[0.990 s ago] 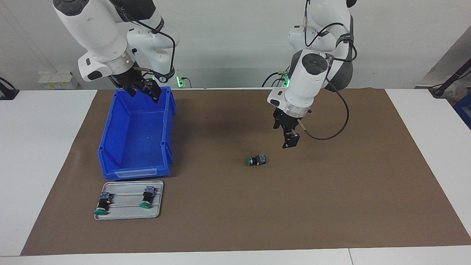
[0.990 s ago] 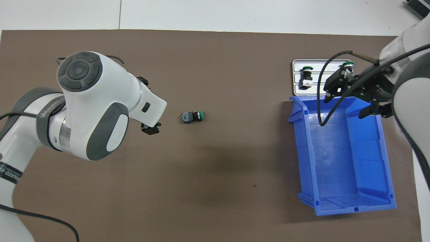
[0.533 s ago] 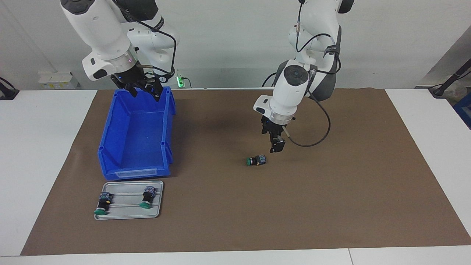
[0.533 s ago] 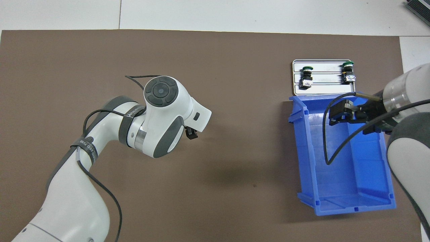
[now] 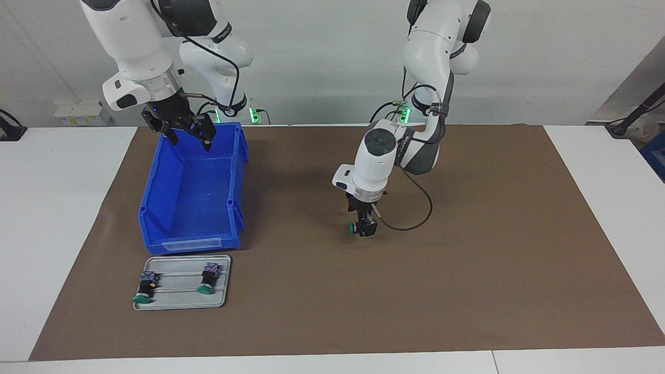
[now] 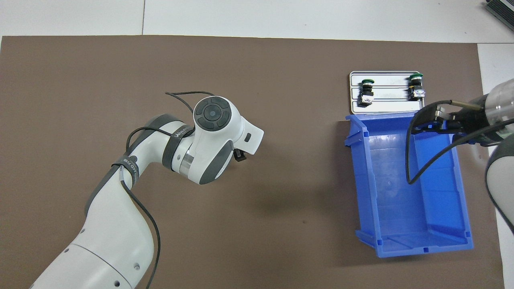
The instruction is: Place and press button with both arms
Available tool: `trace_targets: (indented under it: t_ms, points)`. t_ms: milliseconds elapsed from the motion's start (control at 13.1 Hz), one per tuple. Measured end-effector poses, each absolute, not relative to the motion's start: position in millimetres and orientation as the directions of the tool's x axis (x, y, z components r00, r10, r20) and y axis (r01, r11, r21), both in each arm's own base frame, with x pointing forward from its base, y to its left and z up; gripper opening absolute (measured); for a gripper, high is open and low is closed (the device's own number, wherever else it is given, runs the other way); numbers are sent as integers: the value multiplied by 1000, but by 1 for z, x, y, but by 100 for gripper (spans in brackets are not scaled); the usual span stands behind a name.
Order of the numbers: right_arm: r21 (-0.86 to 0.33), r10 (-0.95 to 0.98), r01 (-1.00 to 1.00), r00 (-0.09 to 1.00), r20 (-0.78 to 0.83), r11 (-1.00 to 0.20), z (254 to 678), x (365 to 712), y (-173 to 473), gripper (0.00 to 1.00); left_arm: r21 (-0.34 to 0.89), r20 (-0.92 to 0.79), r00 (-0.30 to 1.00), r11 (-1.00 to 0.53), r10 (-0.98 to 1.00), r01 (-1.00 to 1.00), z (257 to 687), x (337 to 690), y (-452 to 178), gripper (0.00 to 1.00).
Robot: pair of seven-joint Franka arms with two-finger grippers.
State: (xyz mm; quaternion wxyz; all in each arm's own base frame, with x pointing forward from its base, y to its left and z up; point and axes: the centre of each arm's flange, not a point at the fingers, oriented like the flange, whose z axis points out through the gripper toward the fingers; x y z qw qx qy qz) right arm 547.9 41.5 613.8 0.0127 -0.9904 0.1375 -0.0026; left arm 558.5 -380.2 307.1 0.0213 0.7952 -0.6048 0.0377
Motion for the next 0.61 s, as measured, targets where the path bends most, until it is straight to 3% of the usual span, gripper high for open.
trace_targets:
  t_ms: [305, 609]
  points:
    - [-27, -267, -267, 964, 3, -963, 614, 550, 43, 92, -11, 74, 267, -269, -961, -963, 299, 558, -381, 89]
    - [-26, -202, -202, 979, 5, -979, 613, 552, 12, 92, -60, 42, 245, -247, -969, -967, 301, 560, -381, 34]
